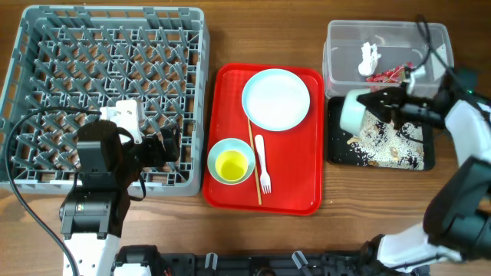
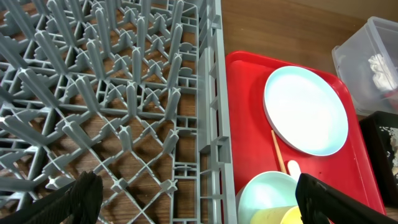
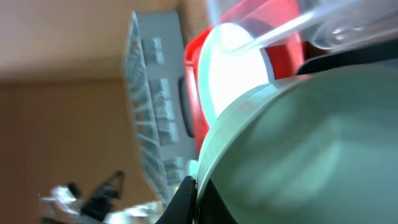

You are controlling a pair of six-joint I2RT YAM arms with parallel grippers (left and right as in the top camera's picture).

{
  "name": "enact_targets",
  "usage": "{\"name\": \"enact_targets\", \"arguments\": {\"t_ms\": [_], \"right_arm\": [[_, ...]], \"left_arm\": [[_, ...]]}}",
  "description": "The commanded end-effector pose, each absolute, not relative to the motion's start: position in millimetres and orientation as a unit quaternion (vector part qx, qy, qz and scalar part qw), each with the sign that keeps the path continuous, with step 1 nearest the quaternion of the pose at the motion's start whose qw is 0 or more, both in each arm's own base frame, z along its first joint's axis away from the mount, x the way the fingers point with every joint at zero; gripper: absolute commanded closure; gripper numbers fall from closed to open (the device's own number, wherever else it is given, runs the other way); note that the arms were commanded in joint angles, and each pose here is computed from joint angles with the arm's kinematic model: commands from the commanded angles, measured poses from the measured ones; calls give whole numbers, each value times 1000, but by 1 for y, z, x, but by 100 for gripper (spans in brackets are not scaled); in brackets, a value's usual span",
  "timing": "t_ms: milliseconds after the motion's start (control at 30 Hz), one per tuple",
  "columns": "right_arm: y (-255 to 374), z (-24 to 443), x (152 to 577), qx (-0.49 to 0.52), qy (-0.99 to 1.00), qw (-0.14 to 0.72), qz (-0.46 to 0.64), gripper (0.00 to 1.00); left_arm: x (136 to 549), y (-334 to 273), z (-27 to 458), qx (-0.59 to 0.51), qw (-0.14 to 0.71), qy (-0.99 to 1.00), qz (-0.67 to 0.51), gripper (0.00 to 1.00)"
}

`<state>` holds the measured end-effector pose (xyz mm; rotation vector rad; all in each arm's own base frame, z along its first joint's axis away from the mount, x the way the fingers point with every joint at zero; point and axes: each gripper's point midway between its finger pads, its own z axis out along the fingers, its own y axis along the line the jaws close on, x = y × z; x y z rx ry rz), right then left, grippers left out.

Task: Sort waste into correct bins and load items into the dishwasher rack
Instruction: 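Tip the green bowl over the black tray to dump the rice, then set the empty green bowl onto the white plate with the right gripper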

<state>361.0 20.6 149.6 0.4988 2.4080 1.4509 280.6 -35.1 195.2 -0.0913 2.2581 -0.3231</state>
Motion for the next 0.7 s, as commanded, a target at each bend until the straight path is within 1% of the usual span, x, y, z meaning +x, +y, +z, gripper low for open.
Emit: {"name": "enact_targets", "arguments": {"t_ms": [0, 67, 167, 233, 333, 433, 567, 667], "right_arm": [[48, 192, 366, 73, 892, 224, 386, 96], [65, 200, 370, 44, 909, 255, 327, 96], [105, 206, 382, -27, 919, 306, 245, 96], [133, 203, 387, -84, 918, 331, 204, 96], [171, 186, 394, -151, 915, 348, 140, 96], [205, 149, 396, -209, 913, 327, 123, 96], [231, 93, 391, -236, 924, 272, 129, 96], [241, 73, 384, -247, 927, 244, 145, 95]], "left_arm": [[284, -35, 205, -40, 427, 894, -133, 0], [284, -35, 205, -40, 427, 894, -133, 0], [284, -35, 205, -40, 427, 894, -133, 0], [284, -35, 205, -40, 427, 894, -133, 0], [284, -35, 205, -40, 427, 894, -133, 0], [284, -35, 205, -40, 427, 894, -134, 0], [284, -35, 205, -40, 427, 894, -134, 0], [284, -35, 205, -40, 427, 894, -133, 0]]}}
